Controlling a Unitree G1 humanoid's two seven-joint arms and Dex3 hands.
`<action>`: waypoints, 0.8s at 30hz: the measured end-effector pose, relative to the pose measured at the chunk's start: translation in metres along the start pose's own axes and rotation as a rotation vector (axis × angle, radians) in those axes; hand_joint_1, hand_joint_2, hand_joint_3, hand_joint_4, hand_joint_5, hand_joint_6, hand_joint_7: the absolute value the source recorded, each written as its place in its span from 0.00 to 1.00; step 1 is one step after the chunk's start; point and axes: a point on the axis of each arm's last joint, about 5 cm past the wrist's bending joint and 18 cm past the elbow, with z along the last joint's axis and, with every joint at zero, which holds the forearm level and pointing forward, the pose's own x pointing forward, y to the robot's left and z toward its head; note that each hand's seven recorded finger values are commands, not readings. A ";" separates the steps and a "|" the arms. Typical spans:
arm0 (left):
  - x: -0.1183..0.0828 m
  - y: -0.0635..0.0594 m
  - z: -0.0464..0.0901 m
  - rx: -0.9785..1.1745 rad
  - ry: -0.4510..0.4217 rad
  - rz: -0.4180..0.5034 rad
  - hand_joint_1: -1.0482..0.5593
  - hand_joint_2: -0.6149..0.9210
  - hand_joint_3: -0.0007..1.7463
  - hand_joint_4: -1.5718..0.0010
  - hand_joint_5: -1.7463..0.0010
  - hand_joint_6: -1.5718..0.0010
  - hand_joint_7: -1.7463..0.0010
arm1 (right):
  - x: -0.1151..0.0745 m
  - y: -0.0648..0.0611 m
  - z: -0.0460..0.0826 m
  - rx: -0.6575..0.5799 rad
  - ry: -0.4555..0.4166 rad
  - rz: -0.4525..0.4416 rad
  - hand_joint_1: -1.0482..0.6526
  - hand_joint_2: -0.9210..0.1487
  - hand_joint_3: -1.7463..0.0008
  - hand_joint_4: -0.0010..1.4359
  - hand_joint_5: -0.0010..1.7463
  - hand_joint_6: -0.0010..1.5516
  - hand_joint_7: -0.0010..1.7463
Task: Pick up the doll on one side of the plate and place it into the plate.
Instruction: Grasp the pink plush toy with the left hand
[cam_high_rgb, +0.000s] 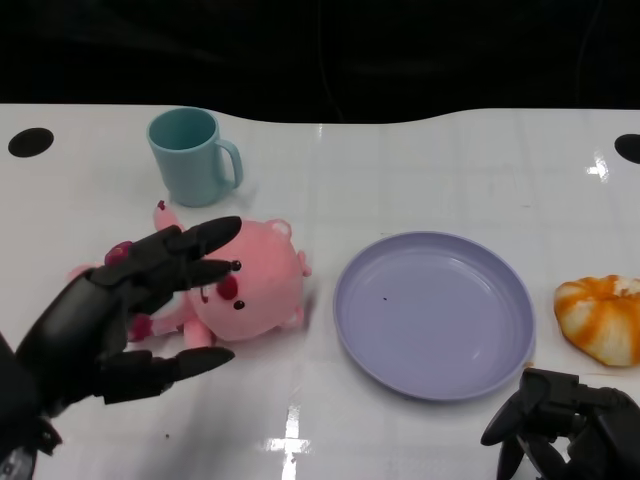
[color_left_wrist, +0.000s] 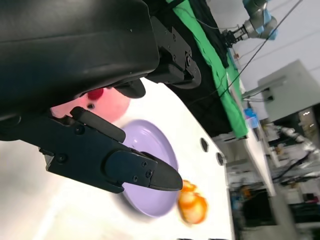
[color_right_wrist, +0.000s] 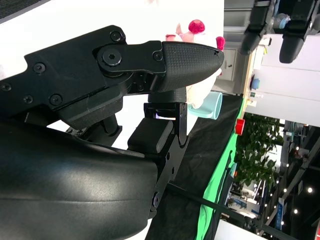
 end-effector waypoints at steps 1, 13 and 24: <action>0.001 0.002 0.002 0.042 0.004 0.000 0.23 1.00 0.05 1.00 0.73 0.86 0.98 | 0.000 0.000 0.000 0.000 0.000 0.000 0.08 0.00 0.75 0.64 0.83 0.57 0.64; 0.019 0.021 0.022 0.503 0.060 0.024 0.21 1.00 0.03 1.00 0.81 0.87 0.99 | -0.001 0.000 0.000 0.006 0.014 -0.002 0.07 0.00 0.75 0.65 0.84 0.57 0.65; 0.040 0.020 0.027 0.955 0.212 -0.012 0.21 1.00 0.01 0.98 0.81 0.84 0.99 | -0.001 0.000 0.000 0.006 0.016 -0.005 0.07 0.00 0.75 0.65 0.84 0.57 0.65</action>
